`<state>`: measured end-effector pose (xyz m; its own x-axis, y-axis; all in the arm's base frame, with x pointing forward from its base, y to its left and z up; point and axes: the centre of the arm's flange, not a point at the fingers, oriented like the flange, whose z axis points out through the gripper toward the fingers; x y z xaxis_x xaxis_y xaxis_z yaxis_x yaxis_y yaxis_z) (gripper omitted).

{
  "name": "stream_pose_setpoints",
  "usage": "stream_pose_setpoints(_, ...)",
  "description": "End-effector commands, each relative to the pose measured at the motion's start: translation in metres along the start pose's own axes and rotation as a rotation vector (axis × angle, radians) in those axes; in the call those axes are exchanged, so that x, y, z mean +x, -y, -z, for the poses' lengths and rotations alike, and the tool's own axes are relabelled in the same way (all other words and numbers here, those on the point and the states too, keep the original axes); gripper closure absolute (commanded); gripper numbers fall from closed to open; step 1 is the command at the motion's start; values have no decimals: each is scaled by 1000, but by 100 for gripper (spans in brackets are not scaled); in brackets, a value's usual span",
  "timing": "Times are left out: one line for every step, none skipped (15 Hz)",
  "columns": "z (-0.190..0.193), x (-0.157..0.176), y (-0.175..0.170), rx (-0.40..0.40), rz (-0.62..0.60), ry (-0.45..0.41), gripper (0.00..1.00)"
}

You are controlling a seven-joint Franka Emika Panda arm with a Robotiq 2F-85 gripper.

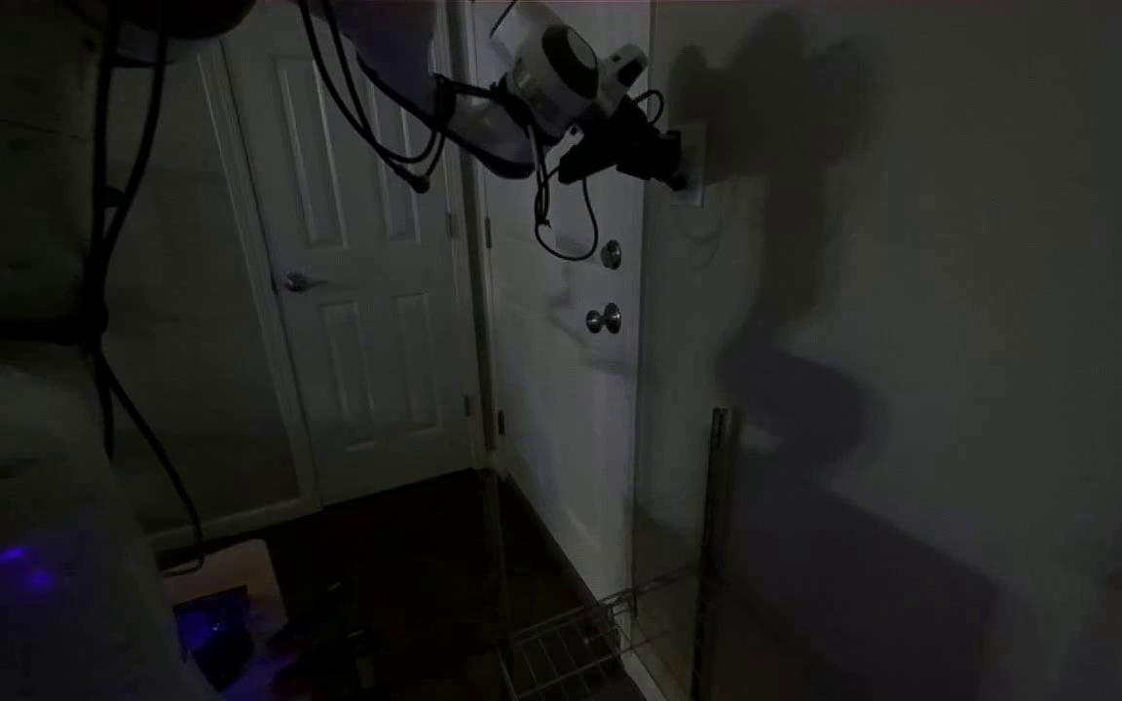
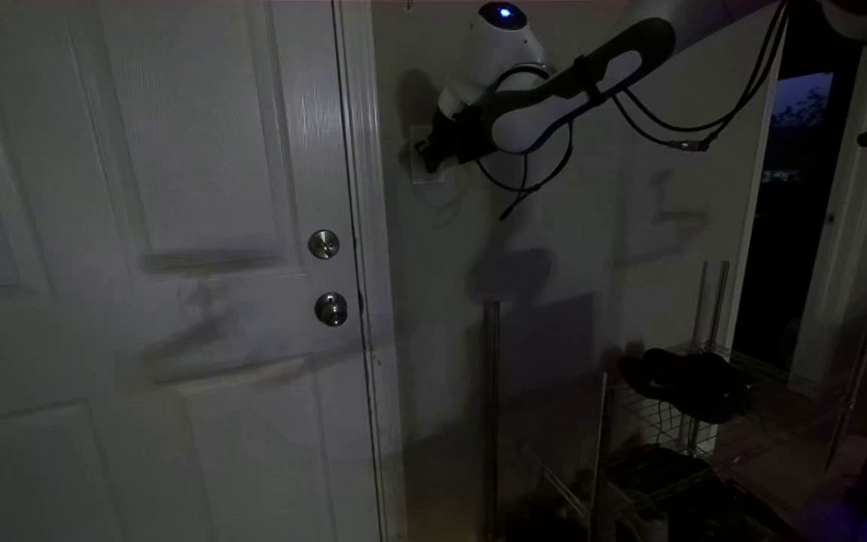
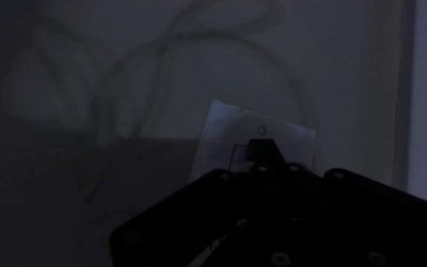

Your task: Turn off the light switch.

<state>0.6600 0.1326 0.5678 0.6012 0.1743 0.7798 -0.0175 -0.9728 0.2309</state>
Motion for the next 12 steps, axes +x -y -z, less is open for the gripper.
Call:
stream_pose_setpoints(-6, 8, 7, -23, -27, -47, 98)
stream_pose_setpoints(-7, 6, 7, -31, -31, -32, 98)
stream_pose_setpoints(-7, 4, 7, -33, -33, -19, 98)
stream_pose_setpoints(-7, 1, 6, -22, -44, 17, 99)
stream_pose_setpoints(-5, -3, 4, -11, -48, 40, 100)
stream_pose_setpoints(1, -11, 1, -7, -56, 68, 99)
stream_pose_setpoints(3, -17, -1, -6, -64, 84, 100)
stream_pose_setpoints(7, -28, -3, -13, -70, 109, 99)
stream_pose_setpoints(10, -37, -5, -18, -70, 133, 99)
stream_pose_setpoints(11, -47, -7, -19, -74, 154, 99)
stream_pose_setpoints(11, -54, -8, -17, -81, 169, 99)
stream_pose_setpoints(12, -61, -9, -11, -85, 179, 99)
